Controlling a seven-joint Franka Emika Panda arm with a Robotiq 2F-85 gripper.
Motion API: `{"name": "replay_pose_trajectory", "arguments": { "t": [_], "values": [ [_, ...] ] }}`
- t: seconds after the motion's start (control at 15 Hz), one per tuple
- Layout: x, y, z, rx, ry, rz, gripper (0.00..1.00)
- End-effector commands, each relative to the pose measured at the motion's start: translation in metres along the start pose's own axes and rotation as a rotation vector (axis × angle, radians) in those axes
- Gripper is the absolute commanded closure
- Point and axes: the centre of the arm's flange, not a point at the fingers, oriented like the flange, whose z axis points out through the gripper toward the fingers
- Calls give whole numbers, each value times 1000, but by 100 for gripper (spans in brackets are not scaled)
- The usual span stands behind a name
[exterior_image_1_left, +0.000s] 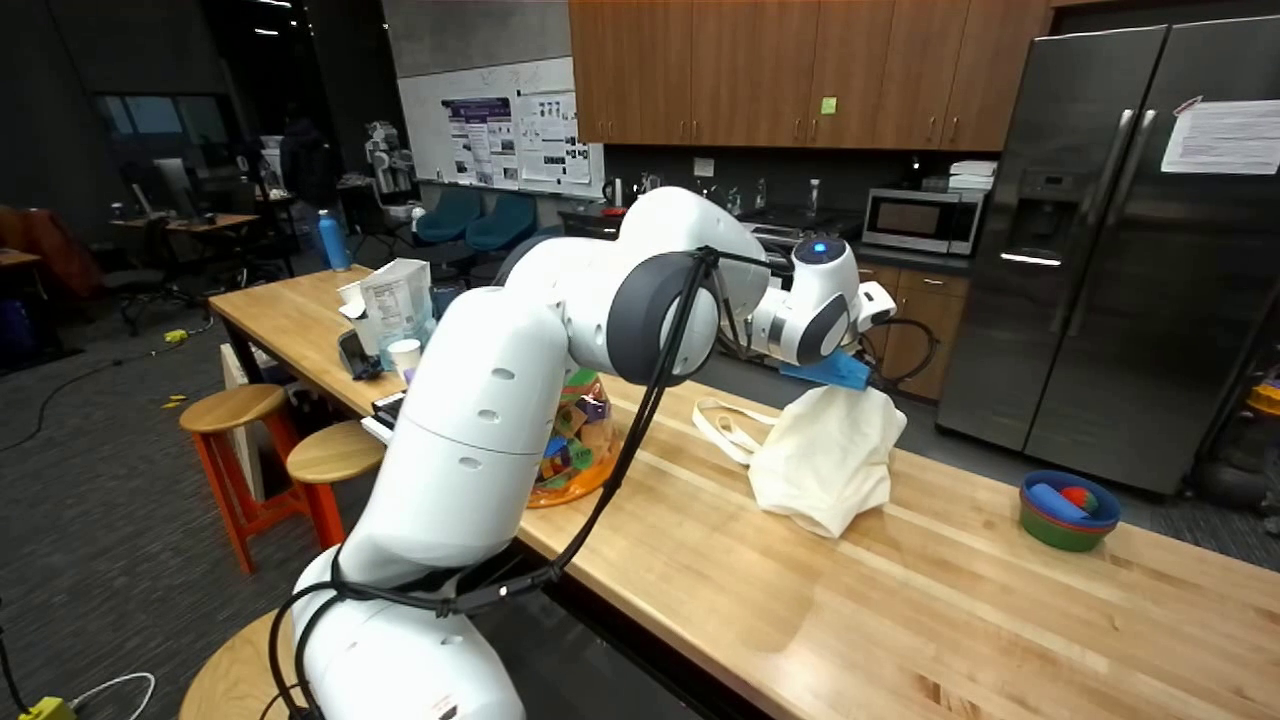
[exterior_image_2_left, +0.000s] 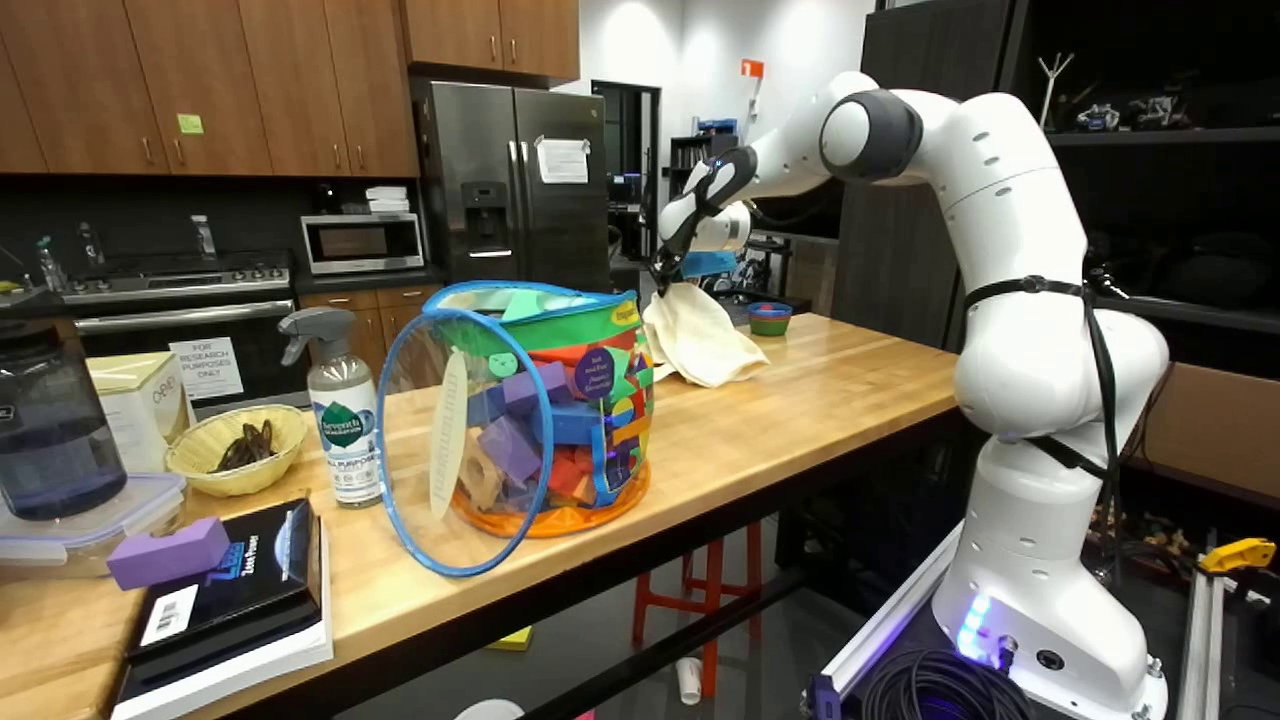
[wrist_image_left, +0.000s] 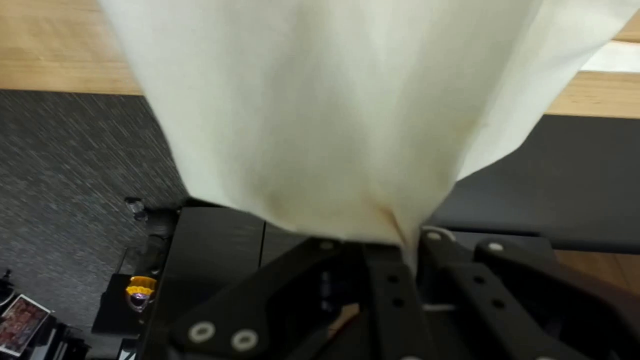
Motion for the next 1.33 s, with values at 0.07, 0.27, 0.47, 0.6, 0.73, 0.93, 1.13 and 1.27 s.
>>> {"name": "replay_pose_trajectory", "arguments": {
  "t": [0.07, 0.27, 0.47, 0.6, 0.73, 0.93, 1.13, 1.27],
  "values": [
    [12, -25, -7, 82, -4, -39, 99],
    [12, -44, -11, 123, -3, -55, 99],
    [12, -60, -12, 143, -6, -68, 99],
    [12, -71, -13, 151, -6, -79, 99],
    [14, -84, -15, 161, -4, -90, 99],
    [18, -108, -19, 175, 6, -114, 99],
    [20, -133, -22, 188, 14, -148, 99],
    [20, -147, -27, 194, 24, -165, 99]
  ]
}}
